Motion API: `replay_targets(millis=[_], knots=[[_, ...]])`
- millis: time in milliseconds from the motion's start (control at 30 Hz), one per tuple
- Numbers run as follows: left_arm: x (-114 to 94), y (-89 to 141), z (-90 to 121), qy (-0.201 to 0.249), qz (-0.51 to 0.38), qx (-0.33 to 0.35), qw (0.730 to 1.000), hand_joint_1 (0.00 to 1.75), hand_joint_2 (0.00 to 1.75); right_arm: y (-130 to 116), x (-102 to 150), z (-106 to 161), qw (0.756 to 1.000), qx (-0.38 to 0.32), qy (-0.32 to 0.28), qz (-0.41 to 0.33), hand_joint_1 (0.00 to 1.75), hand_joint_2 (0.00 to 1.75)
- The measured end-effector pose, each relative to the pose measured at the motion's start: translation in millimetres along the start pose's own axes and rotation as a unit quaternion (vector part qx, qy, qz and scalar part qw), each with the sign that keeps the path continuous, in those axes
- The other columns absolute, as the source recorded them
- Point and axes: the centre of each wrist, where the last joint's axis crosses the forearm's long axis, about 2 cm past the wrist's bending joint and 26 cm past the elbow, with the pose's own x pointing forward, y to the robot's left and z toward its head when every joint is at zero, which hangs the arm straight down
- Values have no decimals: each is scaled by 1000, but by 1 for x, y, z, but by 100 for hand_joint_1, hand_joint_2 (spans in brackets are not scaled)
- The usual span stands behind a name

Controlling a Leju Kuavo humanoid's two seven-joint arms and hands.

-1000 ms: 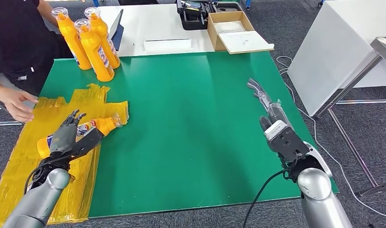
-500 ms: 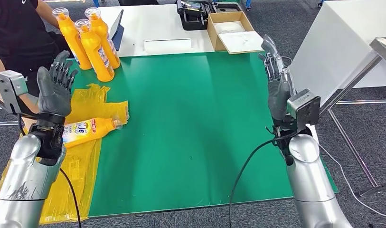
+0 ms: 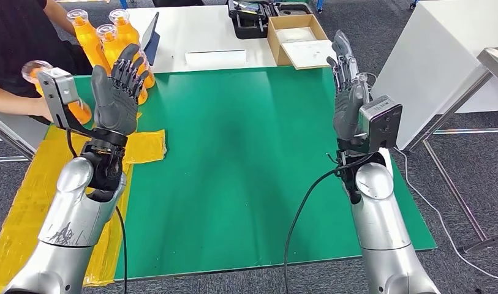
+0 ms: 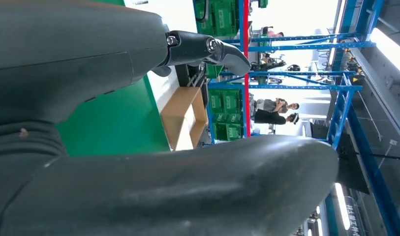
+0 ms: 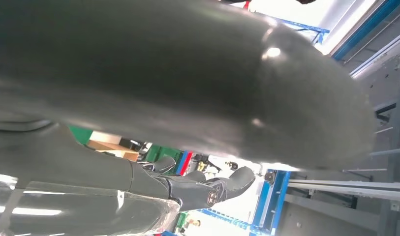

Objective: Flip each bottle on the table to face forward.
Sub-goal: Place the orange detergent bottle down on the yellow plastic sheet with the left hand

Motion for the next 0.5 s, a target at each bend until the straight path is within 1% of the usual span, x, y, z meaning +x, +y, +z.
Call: replay_targets(millis=[167, 367, 500], knots=[[1, -18, -7, -1, -8, -17, 1000, 0, 0, -1, 1, 3, 999, -11, 14, 30, 0, 0], [2, -28, -11, -2, -25, -45, 999, 0, 0, -2, 4, 9, 998, -14, 26, 61, 0, 0], [2, -33, -12, -2, -37, -62, 997, 0, 0, -4, 6, 12, 997, -8, 29, 69, 0, 0]])
